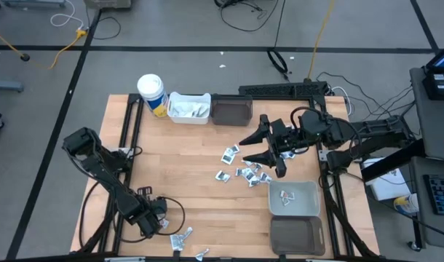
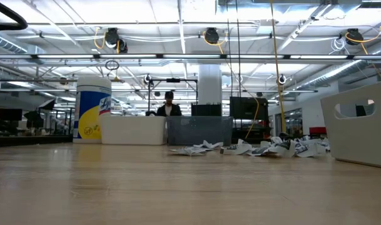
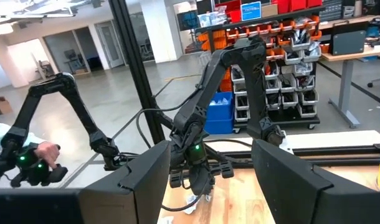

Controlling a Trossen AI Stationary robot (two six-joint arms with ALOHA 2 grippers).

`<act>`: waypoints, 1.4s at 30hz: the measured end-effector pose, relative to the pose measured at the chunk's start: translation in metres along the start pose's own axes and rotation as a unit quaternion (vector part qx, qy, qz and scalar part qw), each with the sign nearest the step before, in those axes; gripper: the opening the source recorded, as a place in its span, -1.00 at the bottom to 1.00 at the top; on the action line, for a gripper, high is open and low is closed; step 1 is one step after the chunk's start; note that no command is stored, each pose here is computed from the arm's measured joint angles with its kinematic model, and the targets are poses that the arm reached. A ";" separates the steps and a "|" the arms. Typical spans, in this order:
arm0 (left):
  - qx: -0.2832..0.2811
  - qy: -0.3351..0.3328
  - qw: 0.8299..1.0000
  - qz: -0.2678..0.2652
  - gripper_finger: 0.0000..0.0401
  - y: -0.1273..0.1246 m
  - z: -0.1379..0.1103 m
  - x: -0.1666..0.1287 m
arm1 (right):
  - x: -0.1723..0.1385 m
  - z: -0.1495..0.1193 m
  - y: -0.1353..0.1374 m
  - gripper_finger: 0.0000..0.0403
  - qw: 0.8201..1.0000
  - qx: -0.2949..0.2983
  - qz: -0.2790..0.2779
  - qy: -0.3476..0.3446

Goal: Pick & Place First Aid Supplies
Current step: Put the orange ointment pack into the gray bin

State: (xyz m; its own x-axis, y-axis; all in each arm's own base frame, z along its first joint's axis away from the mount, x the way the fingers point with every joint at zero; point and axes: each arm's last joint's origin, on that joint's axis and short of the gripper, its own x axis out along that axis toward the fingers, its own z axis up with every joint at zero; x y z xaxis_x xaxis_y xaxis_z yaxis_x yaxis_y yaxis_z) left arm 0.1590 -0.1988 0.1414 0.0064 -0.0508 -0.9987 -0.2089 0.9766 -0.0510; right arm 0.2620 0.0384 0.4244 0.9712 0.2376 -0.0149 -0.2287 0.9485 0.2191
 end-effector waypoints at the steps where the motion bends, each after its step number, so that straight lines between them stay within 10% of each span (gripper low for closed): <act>1: -0.005 -0.008 1.000 -0.007 -0.99 0.000 0.000 -0.003 | 0.000 0.000 0.000 0.11 1.000 0.002 0.000 0.000; 16: -0.114 -0.299 0.943 -0.090 -1.00 0.040 0.007 -0.098 | -0.003 0.005 0.001 0.11 1.000 0.002 0.000 -0.020; 26: -0.084 -0.520 0.845 -0.095 -1.00 0.078 0.030 -0.161 | -0.003 0.005 -0.002 0.11 0.998 0.004 -0.049 -0.027; 34: -0.063 -0.670 0.732 -0.104 -1.00 0.103 0.040 -0.214 | -0.003 0.005 -0.001 0.11 0.997 0.039 -0.060 -0.032; 42: -0.077 -0.711 0.692 -0.100 -1.00 0.119 0.051 -0.256 | -0.003 0.005 0.001 0.11 0.994 0.053 -0.087 -0.047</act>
State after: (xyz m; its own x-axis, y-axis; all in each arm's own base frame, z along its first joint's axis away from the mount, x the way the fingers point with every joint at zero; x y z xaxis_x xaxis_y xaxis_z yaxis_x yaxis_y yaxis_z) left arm 0.1823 -0.0589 0.3907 0.9828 0.1829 0.0272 -0.1667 0.9401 -0.2973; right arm 0.2595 0.0374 0.4297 0.9985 0.0460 0.0287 -0.0529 0.9451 0.3223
